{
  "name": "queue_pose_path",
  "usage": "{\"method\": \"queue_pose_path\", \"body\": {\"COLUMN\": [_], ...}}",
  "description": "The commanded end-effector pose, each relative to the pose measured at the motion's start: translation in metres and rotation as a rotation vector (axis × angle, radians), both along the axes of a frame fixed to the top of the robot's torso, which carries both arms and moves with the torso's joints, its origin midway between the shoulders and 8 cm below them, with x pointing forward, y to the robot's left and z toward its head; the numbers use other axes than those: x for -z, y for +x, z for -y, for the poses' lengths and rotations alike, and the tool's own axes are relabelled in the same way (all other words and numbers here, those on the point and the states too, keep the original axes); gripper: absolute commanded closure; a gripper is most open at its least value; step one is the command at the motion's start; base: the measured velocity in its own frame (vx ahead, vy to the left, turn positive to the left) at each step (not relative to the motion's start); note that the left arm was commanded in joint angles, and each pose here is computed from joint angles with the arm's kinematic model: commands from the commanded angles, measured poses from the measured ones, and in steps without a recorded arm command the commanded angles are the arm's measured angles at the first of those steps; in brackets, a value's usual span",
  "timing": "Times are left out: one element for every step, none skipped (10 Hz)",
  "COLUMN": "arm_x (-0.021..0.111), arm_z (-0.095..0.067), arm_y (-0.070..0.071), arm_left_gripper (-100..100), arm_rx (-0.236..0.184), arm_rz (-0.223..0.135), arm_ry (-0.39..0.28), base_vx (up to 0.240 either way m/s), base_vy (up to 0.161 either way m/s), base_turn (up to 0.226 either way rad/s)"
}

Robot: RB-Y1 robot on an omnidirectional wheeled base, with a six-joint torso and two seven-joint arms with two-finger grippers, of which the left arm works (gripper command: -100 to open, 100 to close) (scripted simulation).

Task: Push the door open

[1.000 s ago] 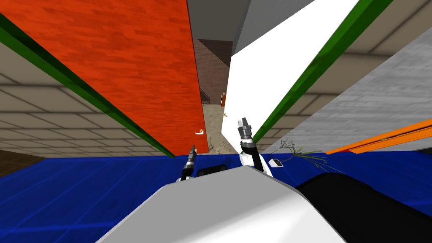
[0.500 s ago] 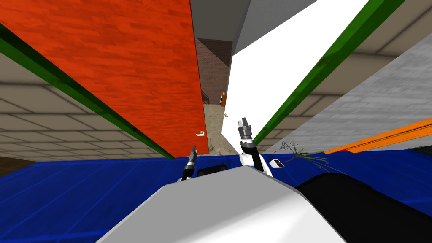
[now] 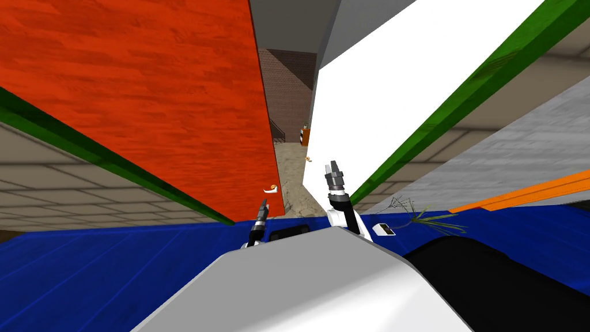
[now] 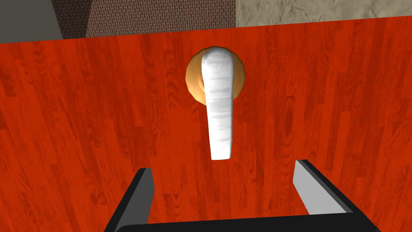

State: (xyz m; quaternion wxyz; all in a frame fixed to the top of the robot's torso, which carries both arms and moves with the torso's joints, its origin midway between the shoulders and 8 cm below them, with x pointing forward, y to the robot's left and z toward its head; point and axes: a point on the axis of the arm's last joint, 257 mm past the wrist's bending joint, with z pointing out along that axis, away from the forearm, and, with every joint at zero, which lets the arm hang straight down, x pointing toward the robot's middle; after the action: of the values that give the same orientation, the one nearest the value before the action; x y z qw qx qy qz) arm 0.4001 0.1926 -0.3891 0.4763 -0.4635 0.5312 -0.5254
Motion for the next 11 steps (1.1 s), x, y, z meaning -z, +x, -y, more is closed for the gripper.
{"method": "queue_pose_path", "body": {"arm_x": [0.0008, 0.0013, 0.0016, 0.0019, 0.0021, 0.0022, 0.0022, 0.0022, 0.0022, 0.0022, 0.0022], "arm_z": [-0.0016, -0.0015, -0.001, -0.0001, 0.0009, 0.0026, 0.0015, 0.0015, 0.0015, 0.0015, 0.0015], "arm_y": [0.0021, 0.0034, 0.0047, 0.0058, 0.0068, 0.0079, 0.0072, 0.0072, 0.0072, 0.0072, 0.0072], "arm_left_gripper": [-100, -100, -100, -100, -100, -100, -100, 100, 100, 100, 100], "arm_rx": [-0.004, -0.007, -0.01, -0.013, -0.015, -0.018, -0.016, -0.016, -0.016, -0.016, -0.016], "arm_rz": [-0.001, -0.001, -0.001, -0.001, -0.001, -0.001, -0.001, -0.001, -0.001, -0.001, -0.001], "arm_ry": [0.0, -0.002, -0.005, -0.008, -0.012, -0.017, -0.014, -0.014, -0.014, -0.014, -0.014], "base_vx": [0.189, 0.218, 0.207, 0.194, 0.181, 0.192, 0.089, -0.013, -0.032, -0.019, -0.004], "base_vy": [-0.004, -0.04, -0.045, -0.029, -0.025, -0.007, -0.001, -0.001, 0.002, 0.01, 0.013], "base_turn": [-0.029, -0.027, -0.022, -0.019, -0.018, -0.016, -0.002, 0.004, -0.017, -0.037, -0.012]}}
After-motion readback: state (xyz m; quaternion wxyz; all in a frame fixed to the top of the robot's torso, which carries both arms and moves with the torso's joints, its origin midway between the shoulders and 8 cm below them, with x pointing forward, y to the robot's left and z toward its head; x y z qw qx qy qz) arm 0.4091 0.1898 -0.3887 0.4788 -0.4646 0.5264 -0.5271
